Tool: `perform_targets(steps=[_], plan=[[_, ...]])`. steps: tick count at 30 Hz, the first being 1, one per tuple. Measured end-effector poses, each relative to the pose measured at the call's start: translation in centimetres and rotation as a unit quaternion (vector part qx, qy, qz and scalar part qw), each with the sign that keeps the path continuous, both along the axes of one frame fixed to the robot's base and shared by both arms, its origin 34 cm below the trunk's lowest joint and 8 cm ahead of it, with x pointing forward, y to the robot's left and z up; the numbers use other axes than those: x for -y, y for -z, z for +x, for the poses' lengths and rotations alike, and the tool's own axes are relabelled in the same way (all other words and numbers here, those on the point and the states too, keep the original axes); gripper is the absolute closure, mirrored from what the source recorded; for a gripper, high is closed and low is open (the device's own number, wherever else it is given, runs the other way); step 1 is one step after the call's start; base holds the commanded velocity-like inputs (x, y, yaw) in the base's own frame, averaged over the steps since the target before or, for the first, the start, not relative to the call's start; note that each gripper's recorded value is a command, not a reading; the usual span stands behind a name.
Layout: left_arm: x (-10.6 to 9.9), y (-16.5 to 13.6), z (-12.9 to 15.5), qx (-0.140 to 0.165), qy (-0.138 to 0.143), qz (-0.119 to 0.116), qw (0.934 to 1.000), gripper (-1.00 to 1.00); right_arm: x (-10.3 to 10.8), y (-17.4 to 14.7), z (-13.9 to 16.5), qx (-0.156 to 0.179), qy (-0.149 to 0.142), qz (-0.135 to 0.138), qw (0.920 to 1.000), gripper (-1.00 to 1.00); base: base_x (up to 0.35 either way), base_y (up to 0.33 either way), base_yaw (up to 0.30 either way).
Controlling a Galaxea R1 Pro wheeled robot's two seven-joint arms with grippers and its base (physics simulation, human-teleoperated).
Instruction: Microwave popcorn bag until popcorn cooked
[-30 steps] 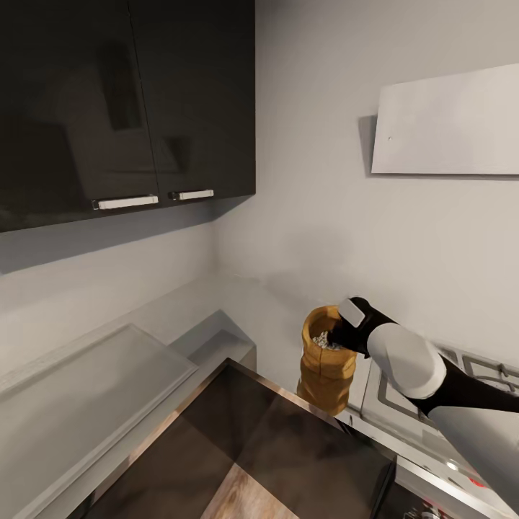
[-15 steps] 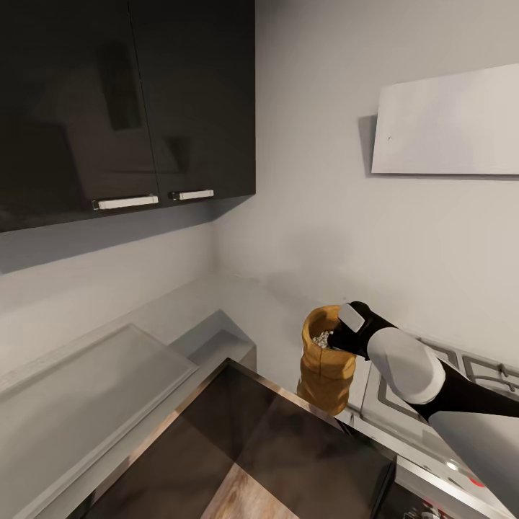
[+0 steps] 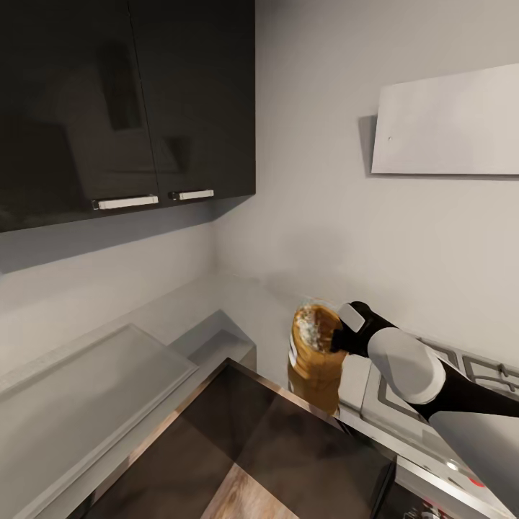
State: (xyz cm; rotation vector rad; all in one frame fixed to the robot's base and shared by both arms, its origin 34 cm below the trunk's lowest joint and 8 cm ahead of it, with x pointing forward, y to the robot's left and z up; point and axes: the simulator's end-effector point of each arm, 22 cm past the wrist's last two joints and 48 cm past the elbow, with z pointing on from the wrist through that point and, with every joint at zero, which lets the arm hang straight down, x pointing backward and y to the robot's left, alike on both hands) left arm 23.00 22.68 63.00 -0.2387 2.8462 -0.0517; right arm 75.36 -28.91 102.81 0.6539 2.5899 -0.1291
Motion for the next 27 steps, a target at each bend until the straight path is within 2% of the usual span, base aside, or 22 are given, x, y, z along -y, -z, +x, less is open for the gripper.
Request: perform_targets(steps=[27], plan=[[0.01, 0.00, -0.01, 0.000, 0.000, 0.000, 1.0000, -1.00, 0.05, -0.49, 0.18, 0.000, 0.000, 0.005, 1.0000, 1.00, 0.000, 0.000, 0.000]])
